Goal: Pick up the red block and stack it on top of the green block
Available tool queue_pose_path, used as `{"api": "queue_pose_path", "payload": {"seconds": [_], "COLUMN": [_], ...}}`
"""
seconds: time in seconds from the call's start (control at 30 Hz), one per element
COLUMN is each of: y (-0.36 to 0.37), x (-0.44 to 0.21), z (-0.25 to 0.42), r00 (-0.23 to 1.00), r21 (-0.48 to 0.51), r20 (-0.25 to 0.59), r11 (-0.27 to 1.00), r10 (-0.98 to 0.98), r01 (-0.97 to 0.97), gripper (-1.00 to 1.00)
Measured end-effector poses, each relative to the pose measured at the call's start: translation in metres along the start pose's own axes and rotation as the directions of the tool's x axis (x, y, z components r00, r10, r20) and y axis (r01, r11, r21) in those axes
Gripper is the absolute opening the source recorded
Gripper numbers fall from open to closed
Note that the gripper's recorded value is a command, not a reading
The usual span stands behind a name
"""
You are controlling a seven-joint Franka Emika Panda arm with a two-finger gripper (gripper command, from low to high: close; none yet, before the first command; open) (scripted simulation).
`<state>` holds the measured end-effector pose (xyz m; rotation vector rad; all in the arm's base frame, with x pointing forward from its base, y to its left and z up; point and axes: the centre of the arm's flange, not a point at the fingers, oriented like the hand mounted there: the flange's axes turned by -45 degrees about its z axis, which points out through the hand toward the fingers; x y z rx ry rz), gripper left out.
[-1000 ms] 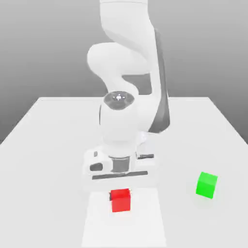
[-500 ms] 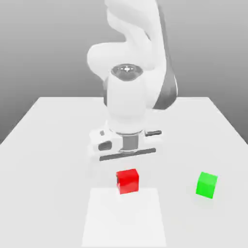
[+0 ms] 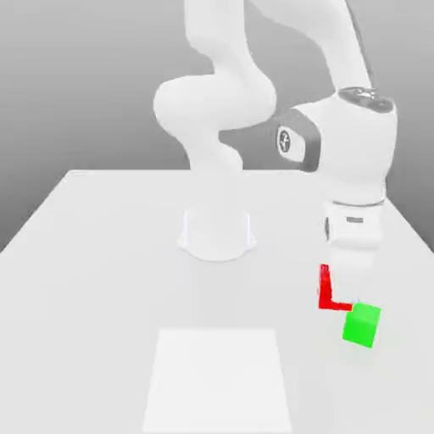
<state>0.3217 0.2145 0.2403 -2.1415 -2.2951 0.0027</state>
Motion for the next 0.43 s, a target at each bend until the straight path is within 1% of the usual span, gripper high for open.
{"api": "queue_pose_path", "payload": {"seconds": [0.1, 0.13, 0.3, 0.33, 0.43], "y": [-0.016, -0.019, -0.020, -0.020, -0.020], "x": [0.030, 0.036, 0.040, 0.039, 0.039], "z": [-0.005, 0.000, 0.045, 0.054, 0.054], "r00": [0.976, 0.967, 0.959, 0.959, 0.959], "r21": [-0.001, -0.001, -0.001, -0.001, -0.001], "r20": [0.002, 0.001, 0.001, 0.002, 0.002], "r11": [0.976, 0.967, 0.959, 0.959, 0.959], "r10": [-0.219, -0.254, -0.284, -0.284, -0.284], "r01": [0.219, 0.254, 0.284, 0.284, 0.284], "gripper": [-1.00, -1.00, -1.00, 1.00, 1.00]}}
